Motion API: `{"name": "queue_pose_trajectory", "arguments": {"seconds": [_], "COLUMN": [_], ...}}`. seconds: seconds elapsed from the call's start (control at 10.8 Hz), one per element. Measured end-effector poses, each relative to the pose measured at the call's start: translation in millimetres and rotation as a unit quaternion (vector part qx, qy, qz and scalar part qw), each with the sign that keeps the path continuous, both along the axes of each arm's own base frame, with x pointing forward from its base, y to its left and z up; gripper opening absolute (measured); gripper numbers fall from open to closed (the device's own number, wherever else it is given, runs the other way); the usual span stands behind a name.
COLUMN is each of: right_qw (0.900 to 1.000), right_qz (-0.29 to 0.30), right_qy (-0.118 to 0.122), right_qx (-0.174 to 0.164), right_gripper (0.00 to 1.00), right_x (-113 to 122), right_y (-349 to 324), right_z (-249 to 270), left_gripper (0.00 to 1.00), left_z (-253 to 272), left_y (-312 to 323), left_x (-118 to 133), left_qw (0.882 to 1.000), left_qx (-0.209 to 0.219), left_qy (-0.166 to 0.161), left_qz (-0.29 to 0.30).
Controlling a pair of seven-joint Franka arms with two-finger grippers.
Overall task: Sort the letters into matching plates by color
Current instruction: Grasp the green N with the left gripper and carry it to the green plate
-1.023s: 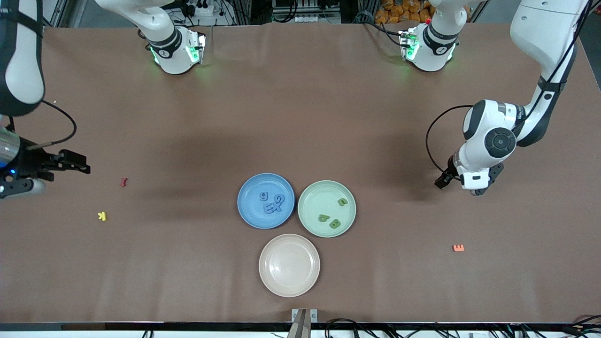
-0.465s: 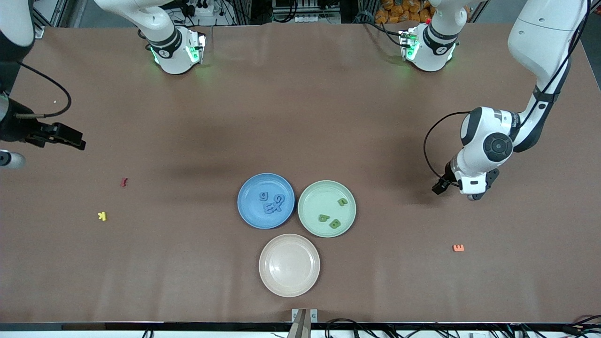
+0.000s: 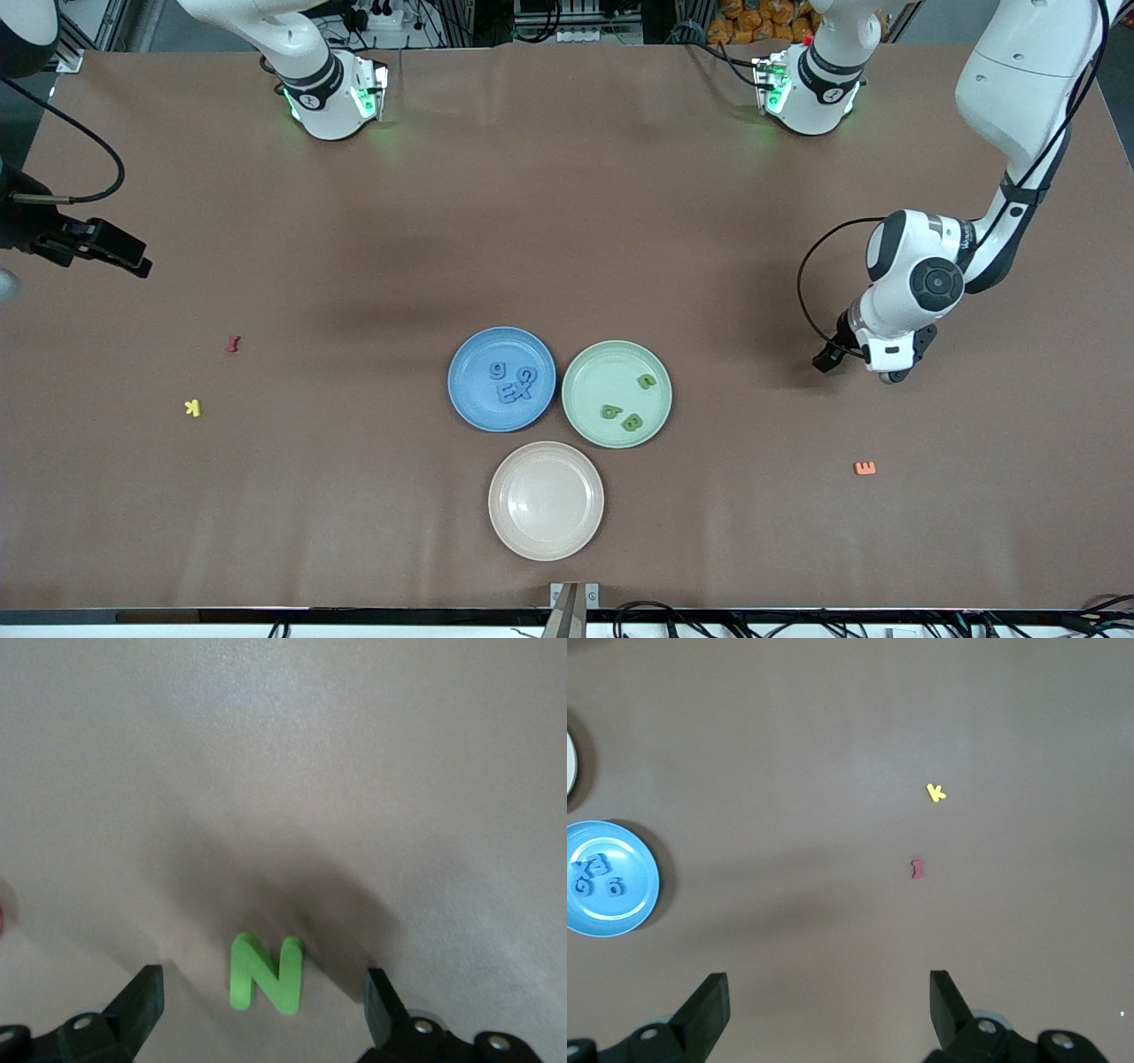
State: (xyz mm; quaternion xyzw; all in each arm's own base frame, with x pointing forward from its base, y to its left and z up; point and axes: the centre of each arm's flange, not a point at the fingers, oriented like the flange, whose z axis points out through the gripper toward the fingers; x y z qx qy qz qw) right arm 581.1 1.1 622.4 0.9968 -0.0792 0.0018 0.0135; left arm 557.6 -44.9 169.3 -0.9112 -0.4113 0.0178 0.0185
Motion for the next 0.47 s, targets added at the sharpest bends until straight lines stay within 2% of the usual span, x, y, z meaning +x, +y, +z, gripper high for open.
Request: {"name": "queue_pose_trajectory", "arguments": {"seconds": [0.09,0.19,0.47], "right_qw": [1.0,1.0,1.0], "right_qz": [-0.002,-0.003,-0.007], "right_qy": [-0.001,-0.001,-0.001], "right_qx": [-0.002,-0.004,-0.006], "right_gripper": [1.0,1.0,1.0], "right_x": [0.2,0.2,0.3], "right_y": [-2.2,-3.6,-8.2], "right_z": [0.2,0.2,-0.1], "left_gripper": [1.0,0.96,0.55], "left_z": [-2.7,-1.9,3.0], "left_y": [2.5,2.6,3.2], "left_x": [0.5,1.7,6.0], "left_qw": [1.0,1.0,1.0], "left_qx": [0.0,-0.001,0.0], "left_qy": [0.0,-0.003,-0.009], "left_qz": [0.001,0.001,0.001]}}
